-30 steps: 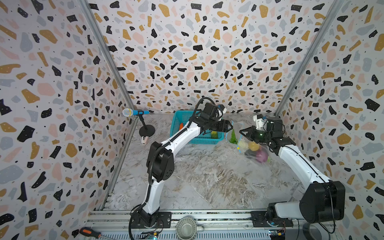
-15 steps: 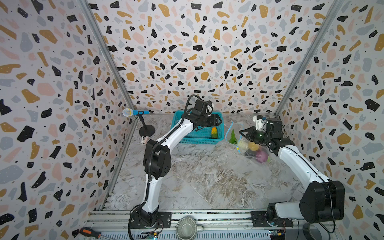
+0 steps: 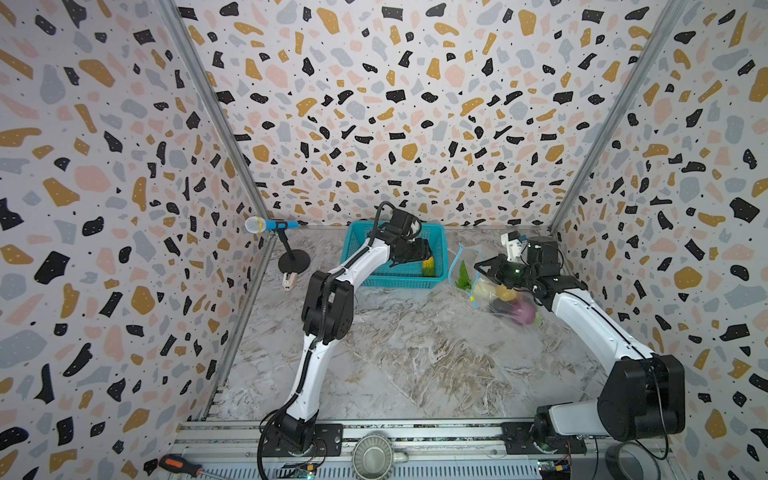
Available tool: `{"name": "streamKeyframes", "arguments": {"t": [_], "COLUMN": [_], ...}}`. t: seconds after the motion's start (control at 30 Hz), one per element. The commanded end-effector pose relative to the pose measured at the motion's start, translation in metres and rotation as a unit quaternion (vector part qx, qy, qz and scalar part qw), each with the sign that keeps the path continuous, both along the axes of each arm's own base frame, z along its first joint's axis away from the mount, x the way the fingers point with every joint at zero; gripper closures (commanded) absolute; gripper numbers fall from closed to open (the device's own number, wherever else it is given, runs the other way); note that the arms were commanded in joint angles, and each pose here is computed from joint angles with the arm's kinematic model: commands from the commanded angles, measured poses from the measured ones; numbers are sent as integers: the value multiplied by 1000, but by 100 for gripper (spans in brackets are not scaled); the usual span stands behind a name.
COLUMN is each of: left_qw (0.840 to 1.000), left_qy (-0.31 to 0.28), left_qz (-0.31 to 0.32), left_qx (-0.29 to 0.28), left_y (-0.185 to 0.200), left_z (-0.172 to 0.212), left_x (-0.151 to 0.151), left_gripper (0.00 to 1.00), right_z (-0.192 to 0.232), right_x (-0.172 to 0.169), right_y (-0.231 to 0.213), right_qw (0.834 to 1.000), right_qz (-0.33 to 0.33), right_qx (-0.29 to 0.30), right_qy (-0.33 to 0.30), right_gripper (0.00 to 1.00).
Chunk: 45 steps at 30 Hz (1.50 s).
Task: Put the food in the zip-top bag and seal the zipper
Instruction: 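Move the left gripper back over the teal basket above the papaya, then lower the left gripper and grasp the papaya in the basket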
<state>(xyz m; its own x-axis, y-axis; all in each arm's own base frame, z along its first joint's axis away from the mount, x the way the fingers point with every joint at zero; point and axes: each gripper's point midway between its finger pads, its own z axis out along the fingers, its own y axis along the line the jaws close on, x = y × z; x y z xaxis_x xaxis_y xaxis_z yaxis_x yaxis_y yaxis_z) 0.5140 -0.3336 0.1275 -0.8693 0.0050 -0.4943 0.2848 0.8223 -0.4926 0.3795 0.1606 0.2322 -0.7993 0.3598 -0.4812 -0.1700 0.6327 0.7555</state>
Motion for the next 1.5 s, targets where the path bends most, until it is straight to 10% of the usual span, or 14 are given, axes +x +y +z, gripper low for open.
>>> {"name": "streamKeyframes", "arguments": {"t": [0.0, 1.47], "left_qw": [1000, 997], "left_qy": [-12, 53], "left_qz": [3, -27], "left_qx": [4, -45], "left_y": [3, -23], "left_z": [6, -70], "left_x": [9, 3], "left_gripper": [33, 44], "right_z": [17, 4], "right_x": [5, 7], "right_y": [4, 3], "right_qw": [1000, 1000], "right_qz": [4, 1], "right_qx": [3, -1], "right_qy": [-22, -6], "right_gripper": [100, 100]}}
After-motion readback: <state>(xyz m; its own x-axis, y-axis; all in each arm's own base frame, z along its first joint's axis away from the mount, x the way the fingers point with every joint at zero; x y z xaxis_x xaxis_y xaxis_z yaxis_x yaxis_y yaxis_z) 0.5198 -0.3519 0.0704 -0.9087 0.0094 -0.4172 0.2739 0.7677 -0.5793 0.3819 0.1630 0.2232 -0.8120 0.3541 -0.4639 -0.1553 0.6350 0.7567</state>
